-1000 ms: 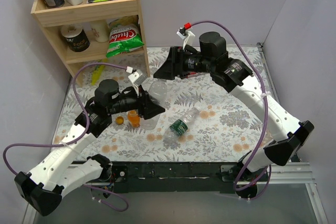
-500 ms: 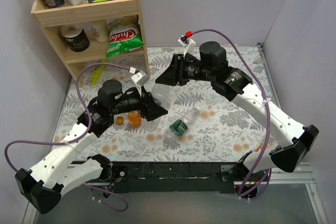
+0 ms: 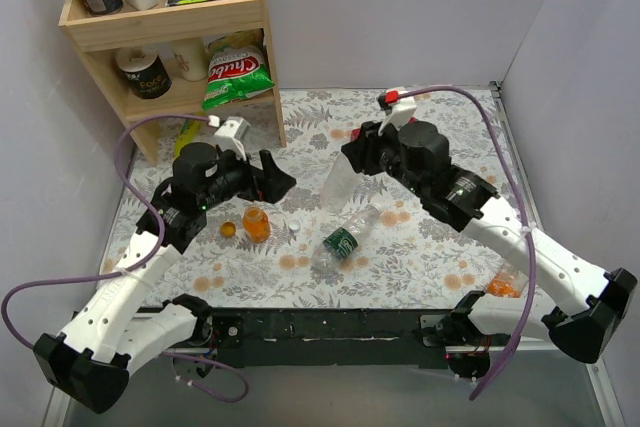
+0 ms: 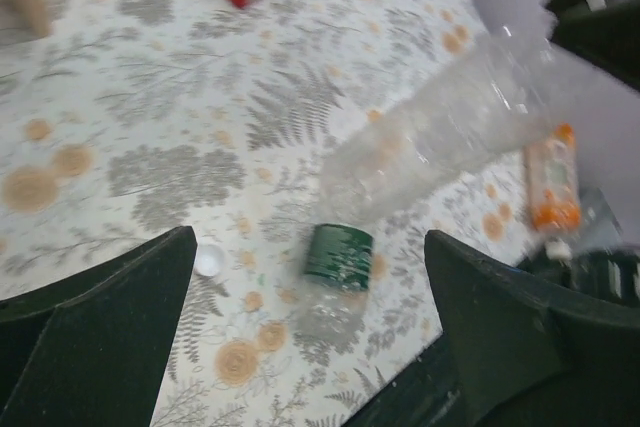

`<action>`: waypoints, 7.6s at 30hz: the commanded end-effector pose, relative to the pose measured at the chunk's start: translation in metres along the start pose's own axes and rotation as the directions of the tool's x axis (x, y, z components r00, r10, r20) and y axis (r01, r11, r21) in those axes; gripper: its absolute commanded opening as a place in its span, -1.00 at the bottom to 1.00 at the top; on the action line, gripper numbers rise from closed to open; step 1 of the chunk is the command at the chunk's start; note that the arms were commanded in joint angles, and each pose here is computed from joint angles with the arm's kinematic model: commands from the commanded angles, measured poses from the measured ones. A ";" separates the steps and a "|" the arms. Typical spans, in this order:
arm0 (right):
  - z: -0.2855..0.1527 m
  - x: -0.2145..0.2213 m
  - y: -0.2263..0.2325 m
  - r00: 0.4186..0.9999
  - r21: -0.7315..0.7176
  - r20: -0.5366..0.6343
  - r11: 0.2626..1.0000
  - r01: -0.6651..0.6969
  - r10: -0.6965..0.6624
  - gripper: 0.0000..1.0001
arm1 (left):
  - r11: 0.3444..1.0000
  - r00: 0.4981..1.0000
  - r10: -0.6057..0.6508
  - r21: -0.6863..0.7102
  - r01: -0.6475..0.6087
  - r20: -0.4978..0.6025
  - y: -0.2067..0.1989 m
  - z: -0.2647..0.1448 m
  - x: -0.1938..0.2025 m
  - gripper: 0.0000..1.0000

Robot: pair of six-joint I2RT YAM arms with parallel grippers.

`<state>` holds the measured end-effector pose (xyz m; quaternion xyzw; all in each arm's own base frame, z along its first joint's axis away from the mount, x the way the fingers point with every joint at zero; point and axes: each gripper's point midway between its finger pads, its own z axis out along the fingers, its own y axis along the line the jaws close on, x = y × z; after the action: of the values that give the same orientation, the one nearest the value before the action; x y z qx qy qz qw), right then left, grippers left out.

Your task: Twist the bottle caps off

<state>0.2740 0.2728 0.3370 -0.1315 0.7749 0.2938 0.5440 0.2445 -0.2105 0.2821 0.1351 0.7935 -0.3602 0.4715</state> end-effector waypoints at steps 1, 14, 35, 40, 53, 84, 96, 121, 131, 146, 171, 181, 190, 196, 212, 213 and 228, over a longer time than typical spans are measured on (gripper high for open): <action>0.023 -0.003 0.002 0.981 0.069 0.130 0.989 0.134 -0.142 -0.97 | 0.964 0.989 -0.099 -0.235 0.123 0.110 0.046 -0.022 -0.027 0.96; 0.078 0.068 0.052 0.923 0.020 0.106 0.929 0.370 -0.370 -0.97 | 0.899 0.949 -0.227 -0.328 0.291 0.219 0.057 -0.041 -0.039 0.96; 0.071 0.142 0.025 0.923 0.057 -0.031 0.921 0.385 -0.384 -0.87 | 0.928 0.970 -0.156 -0.308 0.208 0.185 0.054 -0.036 -0.042 0.96; 0.063 0.138 0.025 0.923 0.059 -0.033 0.921 0.385 -0.384 -0.05 | 0.931 0.971 -0.154 -0.302 0.204 0.181 0.053 -0.037 -0.041 0.96; 0.057 0.110 0.036 0.936 0.055 0.018 0.935 0.349 -0.351 0.71 | 0.936 0.973 -0.166 -0.286 0.207 0.163 0.051 -0.036 -0.033 0.96; -0.017 0.212 -0.143 0.682 0.499 -0.103 0.630 -0.594 0.724 0.75 | 0.948 0.989 -0.109 -0.288 0.134 0.101 0.051 -0.036 -0.027 0.96; 0.021 0.238 -0.135 0.549 0.504 -0.103 0.520 -0.690 0.829 0.73 | 0.954 0.989 -0.124 -0.264 0.142 0.082 0.050 -0.029 -0.020 0.96; 0.032 0.263 -0.140 0.559 0.597 -0.090 0.494 -0.632 0.824 0.06 | 0.955 0.993 -0.102 -0.273 0.115 0.062 0.049 -0.037 -0.014 0.96; -0.017 0.236 -0.154 0.727 0.619 -0.102 0.616 -0.487 0.679 -0.97 | 0.999 0.999 -0.008 -0.031 0.009 0.031 0.001 -0.047 -0.011 0.76; -0.076 0.072 -0.087 0.920 0.261 -0.082 0.899 -0.351 0.383 -0.97 | 0.965 0.999 -0.020 0.262 0.031 -0.047 -0.112 -0.006 -0.001 0.71; -0.092 -0.021 -0.014 0.876 -0.112 0.031 0.873 -0.475 0.481 -0.97 | 0.894 0.985 -0.065 0.429 0.130 -0.163 -0.201 0.054 0.056 0.74; -0.093 -0.008 -0.022 0.869 -0.076 0.025 0.868 -0.491 0.494 -0.56 | 0.902 0.993 -0.072 0.419 0.105 -0.093 -0.194 0.046 0.047 -0.24; -0.100 -0.032 -0.026 0.881 -0.043 0.086 0.886 -0.463 0.465 0.55 | 0.915 0.992 -0.031 0.397 0.077 -0.121 -0.184 0.043 0.061 -0.32; -0.098 -0.035 -0.024 0.885 -0.048 0.080 0.888 -0.457 0.459 0.51 | 0.915 0.992 -0.019 0.397 0.067 -0.123 -0.184 0.043 0.061 -0.35; -0.087 -0.031 -0.002 0.890 -0.157 -0.002 0.879 -0.451 0.456 -0.97 | 0.913 0.993 0.006 0.406 0.043 -0.119 -0.182 0.035 0.061 -0.39; -0.087 -0.030 -0.002 0.893 -0.165 -0.003 0.880 -0.445 0.451 -0.97 | 0.909 0.993 0.012 0.415 0.038 -0.116 -0.183 0.034 0.061 -0.39; -0.124 -0.024 0.078 0.991 -0.795 -0.011 0.600 -0.089 0.133 -0.97 | 0.600 0.989 0.035 0.794 0.095 -0.144 -0.197 -0.044 0.040 -0.42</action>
<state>0.2006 0.2498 0.3842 -0.1252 0.6777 0.5842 0.4287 0.1252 -0.3375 0.3017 0.2748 0.6747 -0.6034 0.3244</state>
